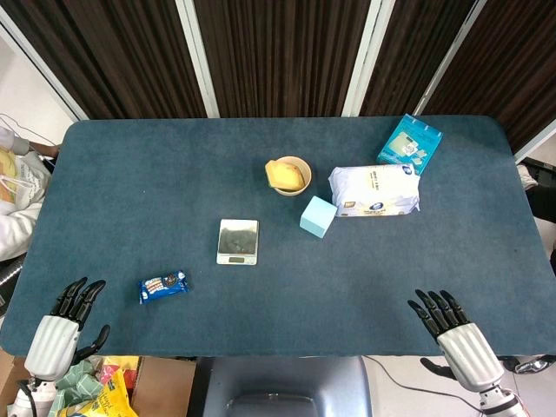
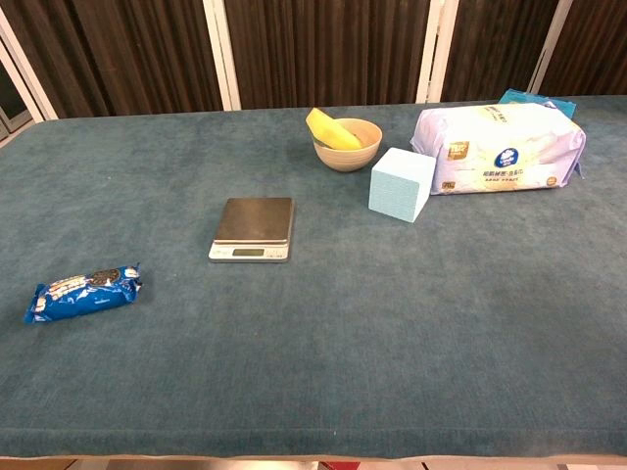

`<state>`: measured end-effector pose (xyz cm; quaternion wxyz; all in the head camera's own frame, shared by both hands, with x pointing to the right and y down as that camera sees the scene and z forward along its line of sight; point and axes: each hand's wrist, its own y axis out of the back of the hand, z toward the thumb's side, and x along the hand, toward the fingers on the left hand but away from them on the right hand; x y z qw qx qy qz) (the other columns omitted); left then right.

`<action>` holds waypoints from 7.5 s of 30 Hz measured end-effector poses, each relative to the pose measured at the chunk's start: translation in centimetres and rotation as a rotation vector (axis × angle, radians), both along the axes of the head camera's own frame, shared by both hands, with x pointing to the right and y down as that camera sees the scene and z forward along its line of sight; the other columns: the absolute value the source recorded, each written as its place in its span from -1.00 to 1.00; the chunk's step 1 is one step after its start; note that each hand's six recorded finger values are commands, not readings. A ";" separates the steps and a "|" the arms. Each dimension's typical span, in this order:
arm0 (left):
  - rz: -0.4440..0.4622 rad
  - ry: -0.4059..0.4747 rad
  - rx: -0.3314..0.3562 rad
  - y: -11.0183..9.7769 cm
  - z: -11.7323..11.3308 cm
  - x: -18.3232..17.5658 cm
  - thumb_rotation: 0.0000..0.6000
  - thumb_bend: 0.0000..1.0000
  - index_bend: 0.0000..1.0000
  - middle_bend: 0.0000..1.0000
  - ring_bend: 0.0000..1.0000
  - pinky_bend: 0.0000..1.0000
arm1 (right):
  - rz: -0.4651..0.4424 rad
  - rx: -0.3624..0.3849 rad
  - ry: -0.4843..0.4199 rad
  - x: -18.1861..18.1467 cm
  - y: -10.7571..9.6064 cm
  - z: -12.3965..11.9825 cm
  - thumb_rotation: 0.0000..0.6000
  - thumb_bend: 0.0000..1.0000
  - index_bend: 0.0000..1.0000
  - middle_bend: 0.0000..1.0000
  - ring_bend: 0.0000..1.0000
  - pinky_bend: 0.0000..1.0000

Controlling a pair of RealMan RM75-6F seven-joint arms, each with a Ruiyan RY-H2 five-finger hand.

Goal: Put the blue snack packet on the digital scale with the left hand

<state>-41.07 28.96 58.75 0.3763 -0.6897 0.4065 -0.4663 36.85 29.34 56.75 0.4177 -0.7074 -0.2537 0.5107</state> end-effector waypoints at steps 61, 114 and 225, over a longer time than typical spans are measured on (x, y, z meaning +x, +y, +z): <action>-0.035 -0.041 -0.426 -9.3 15.3 20.4 1.00 0.63 -0.51 1.00 1.00 1.00 | 0.027 -0.025 -0.002 0.5 -0.7 0.2 1.00 -0.65 -1.00 -1.00 -1.00 -1.00; 0.034 0.030 -0.199 -9.6 10.1 18.7 1.00 -0.12 -1.00 1.00 1.00 1.00 | 0.030 -0.015 -0.010 0.7 -0.7 -0.3 1.00 -0.65 -1.00 -1.00 -1.00 -1.00; -0.014 -0.001 -0.034 -15.4 10.2 21.0 1.00 -0.15 -0.94 0.04 0.22 0.45 | 0.073 -0.005 -0.075 2.2 -1.7 -1.9 1.00 -0.65 -1.00 -1.00 -1.00 -1.00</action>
